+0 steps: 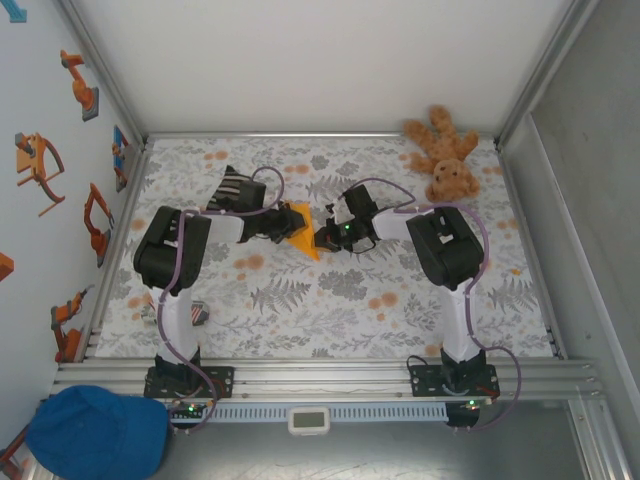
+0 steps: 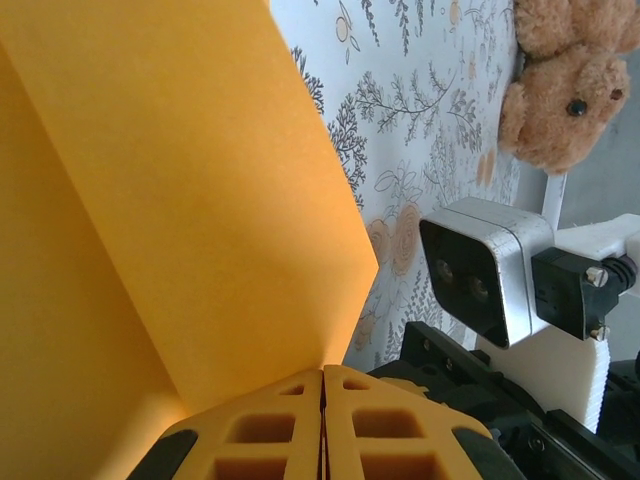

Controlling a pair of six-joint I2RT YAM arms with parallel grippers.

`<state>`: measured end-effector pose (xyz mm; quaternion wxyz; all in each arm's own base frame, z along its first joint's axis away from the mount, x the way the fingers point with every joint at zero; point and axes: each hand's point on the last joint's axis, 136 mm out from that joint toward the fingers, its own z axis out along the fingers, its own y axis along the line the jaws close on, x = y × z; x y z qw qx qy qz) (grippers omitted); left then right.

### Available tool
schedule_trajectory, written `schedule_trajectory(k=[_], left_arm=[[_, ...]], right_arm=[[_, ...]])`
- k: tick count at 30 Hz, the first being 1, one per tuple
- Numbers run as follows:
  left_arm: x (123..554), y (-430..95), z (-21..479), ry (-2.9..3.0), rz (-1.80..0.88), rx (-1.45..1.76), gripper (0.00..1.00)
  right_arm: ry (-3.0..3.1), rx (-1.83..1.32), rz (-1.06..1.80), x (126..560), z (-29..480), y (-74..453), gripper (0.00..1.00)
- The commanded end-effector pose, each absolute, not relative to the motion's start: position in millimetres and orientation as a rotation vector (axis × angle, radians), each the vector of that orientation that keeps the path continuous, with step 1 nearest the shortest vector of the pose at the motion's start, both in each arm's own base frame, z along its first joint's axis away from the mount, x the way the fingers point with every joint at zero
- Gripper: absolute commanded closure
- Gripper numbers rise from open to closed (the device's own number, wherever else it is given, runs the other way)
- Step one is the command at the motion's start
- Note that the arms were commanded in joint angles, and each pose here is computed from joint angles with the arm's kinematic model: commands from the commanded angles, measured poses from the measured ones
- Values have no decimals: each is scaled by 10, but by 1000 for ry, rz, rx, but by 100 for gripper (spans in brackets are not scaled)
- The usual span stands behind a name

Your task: Fold a paper plane with a square sheet of paper (pick it up from the middle)

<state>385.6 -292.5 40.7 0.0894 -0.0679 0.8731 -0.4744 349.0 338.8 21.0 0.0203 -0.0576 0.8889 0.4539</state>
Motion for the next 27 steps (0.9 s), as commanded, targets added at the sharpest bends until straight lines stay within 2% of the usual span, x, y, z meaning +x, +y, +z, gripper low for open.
schedule_trajectory(k=[1,27], left_arm=[[3864,-2958,356,2606,-1430,-197,92],[3851,-2801,122,2689,-1275,-282,94]], right_arm=[[2893,-91,1294,3401,-131,3220,98],[2922,-86,1267,3370,-179,3178,94]])
